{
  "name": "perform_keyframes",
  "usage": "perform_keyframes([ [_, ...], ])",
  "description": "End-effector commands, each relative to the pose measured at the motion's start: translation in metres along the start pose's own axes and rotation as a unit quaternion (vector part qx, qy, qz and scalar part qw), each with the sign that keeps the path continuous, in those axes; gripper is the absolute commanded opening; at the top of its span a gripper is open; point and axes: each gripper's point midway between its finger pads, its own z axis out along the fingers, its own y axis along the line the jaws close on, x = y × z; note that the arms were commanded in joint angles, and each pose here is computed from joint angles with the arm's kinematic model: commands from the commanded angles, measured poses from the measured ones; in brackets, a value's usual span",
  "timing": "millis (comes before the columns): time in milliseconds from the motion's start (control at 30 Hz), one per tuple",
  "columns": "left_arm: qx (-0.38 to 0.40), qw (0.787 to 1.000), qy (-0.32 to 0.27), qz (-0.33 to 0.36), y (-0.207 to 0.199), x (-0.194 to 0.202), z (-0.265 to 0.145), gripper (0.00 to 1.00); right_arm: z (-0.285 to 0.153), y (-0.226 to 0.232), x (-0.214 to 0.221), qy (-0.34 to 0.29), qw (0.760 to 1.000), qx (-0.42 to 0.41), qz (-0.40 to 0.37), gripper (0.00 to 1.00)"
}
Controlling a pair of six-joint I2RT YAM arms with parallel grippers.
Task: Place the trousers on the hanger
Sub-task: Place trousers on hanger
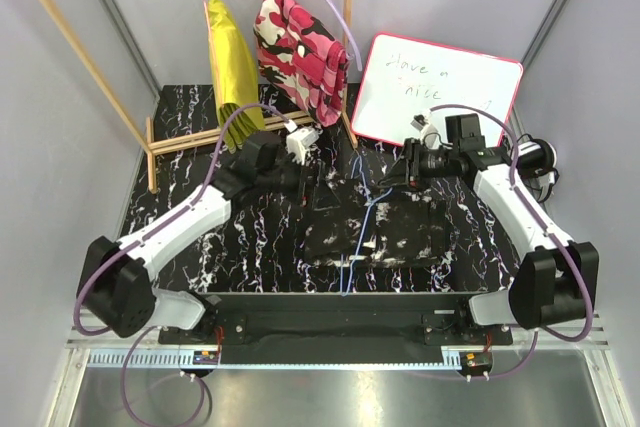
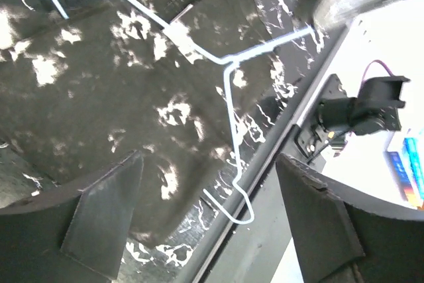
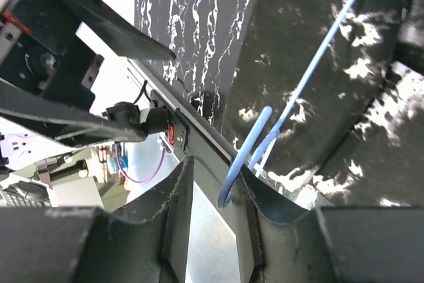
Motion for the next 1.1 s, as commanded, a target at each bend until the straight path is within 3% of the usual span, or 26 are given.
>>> perform_keyframes([
  [0, 0.028, 0.999, -0.019, -0.013, -0.001, 0.007, -0.008, 0.9, 0.01, 0.027, -0.01, 0.004, 0.999, -0.031, -0.035, 0.36],
  [100, 0.043, 0.998, -0.05, -0.004, -0.005, 0.008, -0.019, 0.99, 0.021, 0.037, -0.016, 0.008, 0.998, -0.043, -0.043, 0.37],
  [333, 0.044, 0.994, -0.096, 0.033, -0.013, 0.007, -0.041, 0.99, 0.061, 0.076, -0.026, 0.031, 0.992, -0.07, -0.099, 0.41],
  [500, 0.018, 0.992, -0.12, 0.026, 0.001, 0.001, -0.035, 0.99, 0.094, 0.107, -0.02, 0.055, 0.984, -0.09, -0.142, 0.53],
  [600, 0.019, 0.99, -0.137, 0.028, 0.005, -0.015, -0.025, 0.99, 0.103, 0.105, -0.027, 0.051, 0.985, -0.083, -0.144, 0.64],
  [733, 0.015, 0.991, -0.13, 0.008, 0.015, -0.024, -0.008, 0.99, 0.096, 0.093, -0.032, 0.037, 0.984, -0.045, -0.167, 0.7],
  [933, 0.016, 0.993, -0.111, -0.041, 0.029, -0.019, -0.006, 0.79, 0.059, 0.056, -0.049, 0.0, 0.989, -0.008, -0.147, 0.71],
  [1067, -0.009, 0.991, -0.125, -0.05, 0.043, -0.022, -0.012, 0.74, 0.046, 0.014, -0.025, 0.015, 0.989, 0.036, -0.14, 0.7],
])
